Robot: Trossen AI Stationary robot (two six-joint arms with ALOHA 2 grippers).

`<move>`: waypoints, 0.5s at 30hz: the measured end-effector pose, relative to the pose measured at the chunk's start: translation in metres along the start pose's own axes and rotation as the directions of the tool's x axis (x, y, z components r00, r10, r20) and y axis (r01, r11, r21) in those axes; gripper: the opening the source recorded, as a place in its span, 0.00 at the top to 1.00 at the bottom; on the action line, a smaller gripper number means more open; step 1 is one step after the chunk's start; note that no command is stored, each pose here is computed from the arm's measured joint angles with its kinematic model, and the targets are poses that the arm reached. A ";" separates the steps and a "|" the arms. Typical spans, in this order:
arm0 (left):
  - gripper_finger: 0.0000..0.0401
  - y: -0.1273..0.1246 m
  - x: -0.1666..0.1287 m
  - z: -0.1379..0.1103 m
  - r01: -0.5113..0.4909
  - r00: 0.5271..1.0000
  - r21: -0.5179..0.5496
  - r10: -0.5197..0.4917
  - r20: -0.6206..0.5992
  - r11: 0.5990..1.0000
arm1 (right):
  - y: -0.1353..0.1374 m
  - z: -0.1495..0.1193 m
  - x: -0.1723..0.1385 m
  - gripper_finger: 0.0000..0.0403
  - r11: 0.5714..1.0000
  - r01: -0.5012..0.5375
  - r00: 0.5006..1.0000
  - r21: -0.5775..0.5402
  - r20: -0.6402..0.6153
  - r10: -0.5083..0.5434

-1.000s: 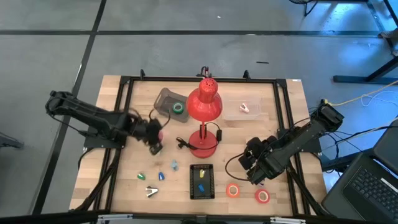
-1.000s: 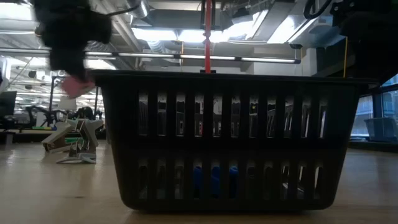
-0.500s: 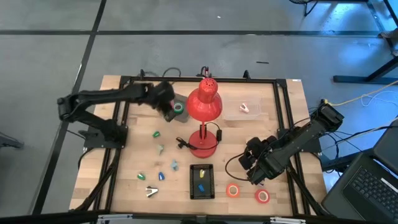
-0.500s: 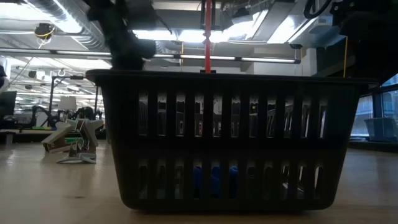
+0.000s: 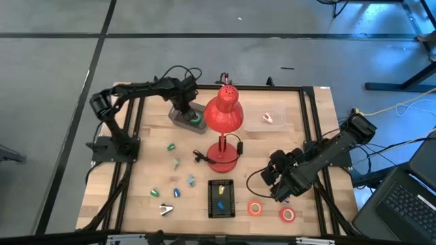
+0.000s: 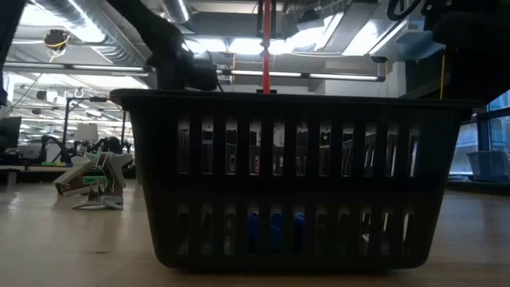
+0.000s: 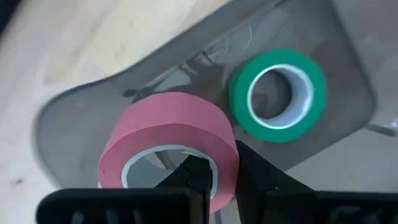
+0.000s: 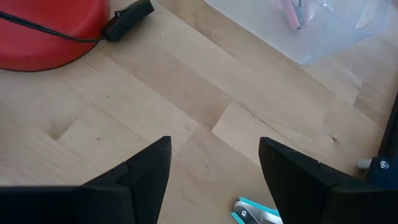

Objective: Pick and place Stapler, Stapler remover, tape
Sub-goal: Put the pink tape into the black transparent bin

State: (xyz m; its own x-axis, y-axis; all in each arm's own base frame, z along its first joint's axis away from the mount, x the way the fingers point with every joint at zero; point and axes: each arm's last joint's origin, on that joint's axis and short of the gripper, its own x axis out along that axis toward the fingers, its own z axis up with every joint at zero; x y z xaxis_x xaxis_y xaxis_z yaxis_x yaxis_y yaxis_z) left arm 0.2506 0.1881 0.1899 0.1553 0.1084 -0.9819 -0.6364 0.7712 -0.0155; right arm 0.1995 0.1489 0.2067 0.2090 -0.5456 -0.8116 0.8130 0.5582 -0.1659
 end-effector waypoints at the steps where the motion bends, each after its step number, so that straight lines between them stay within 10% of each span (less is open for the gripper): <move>1: 0.92 0.001 0.005 0.000 0.000 1.000 -0.001 0.000 -0.015 1.000 | 0.000 0.000 0.000 0.39 1.000 0.000 1.000 0.000 0.000 0.000; 15: 0.80 0.001 0.044 0.006 0.011 0.995 0.017 -0.009 -0.097 1.000 | 0.001 0.001 0.000 0.39 1.000 -0.012 1.000 0.006 0.025 0.012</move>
State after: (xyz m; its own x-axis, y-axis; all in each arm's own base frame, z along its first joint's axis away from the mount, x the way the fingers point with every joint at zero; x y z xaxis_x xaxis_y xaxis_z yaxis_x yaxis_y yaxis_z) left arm 0.2610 0.1976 0.1481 0.0866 0.0400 -0.9954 -0.6214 0.7832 -0.0226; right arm 0.2008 0.1491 0.2069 0.2322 -0.5544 -0.7992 0.8138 0.5608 -0.1525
